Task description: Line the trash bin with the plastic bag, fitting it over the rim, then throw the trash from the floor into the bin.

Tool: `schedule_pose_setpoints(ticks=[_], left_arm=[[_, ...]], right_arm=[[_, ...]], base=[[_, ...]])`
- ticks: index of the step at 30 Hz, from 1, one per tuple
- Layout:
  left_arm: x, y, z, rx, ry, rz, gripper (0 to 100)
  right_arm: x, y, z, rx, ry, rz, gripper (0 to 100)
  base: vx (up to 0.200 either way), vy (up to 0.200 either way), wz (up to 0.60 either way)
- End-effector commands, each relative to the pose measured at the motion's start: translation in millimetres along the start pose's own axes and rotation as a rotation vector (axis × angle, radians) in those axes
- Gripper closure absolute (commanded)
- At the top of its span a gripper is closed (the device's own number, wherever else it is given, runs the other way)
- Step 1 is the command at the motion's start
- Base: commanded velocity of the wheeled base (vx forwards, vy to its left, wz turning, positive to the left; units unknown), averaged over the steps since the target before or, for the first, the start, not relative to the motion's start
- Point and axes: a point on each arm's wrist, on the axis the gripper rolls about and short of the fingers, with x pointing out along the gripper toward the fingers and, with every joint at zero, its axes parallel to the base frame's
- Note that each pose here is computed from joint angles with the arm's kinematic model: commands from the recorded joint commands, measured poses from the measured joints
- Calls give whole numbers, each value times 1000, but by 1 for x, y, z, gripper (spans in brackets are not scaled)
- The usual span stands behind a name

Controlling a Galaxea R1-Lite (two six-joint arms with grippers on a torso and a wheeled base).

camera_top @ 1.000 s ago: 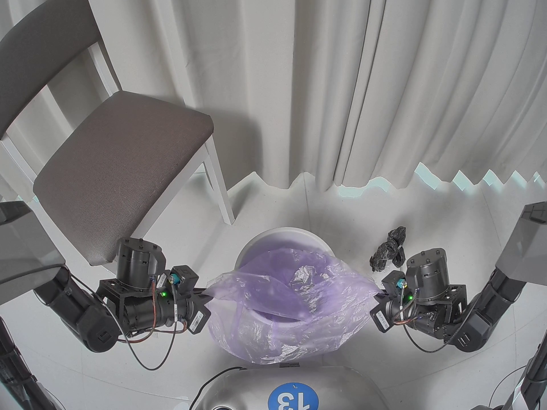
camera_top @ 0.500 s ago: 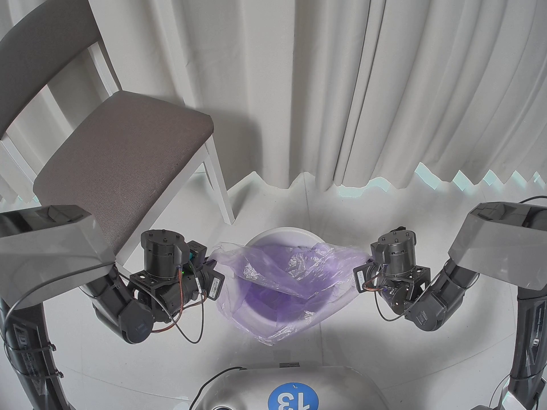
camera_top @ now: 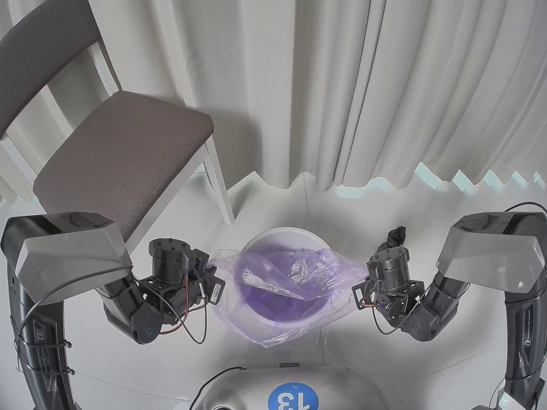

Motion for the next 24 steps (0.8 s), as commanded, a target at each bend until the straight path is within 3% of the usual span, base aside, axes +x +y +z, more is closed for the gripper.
schedule_pose_setpoints(ticks=[1, 6, 16, 24], left_arm=[[13, 8, -9, -21, 3, 10, 100], [32, 18, -16, -64, -51, 24, 100], [34, 12, 0, -147, -153, -15, 100], [47, 10, -2, -154, -220, -8, 100]], right_arm=[[-7, 1, -6, -31, 7, 11, 100], [-1, 0, -8, -31, -39, 27, 100], [15, -1, -17, -40, -75, 6, 100], [28, 0, -19, -31, -103, -9, 100]], base=[[0, 0, 0], [0, 0, 0], [0, 0, 0], [0, 0, 0]])
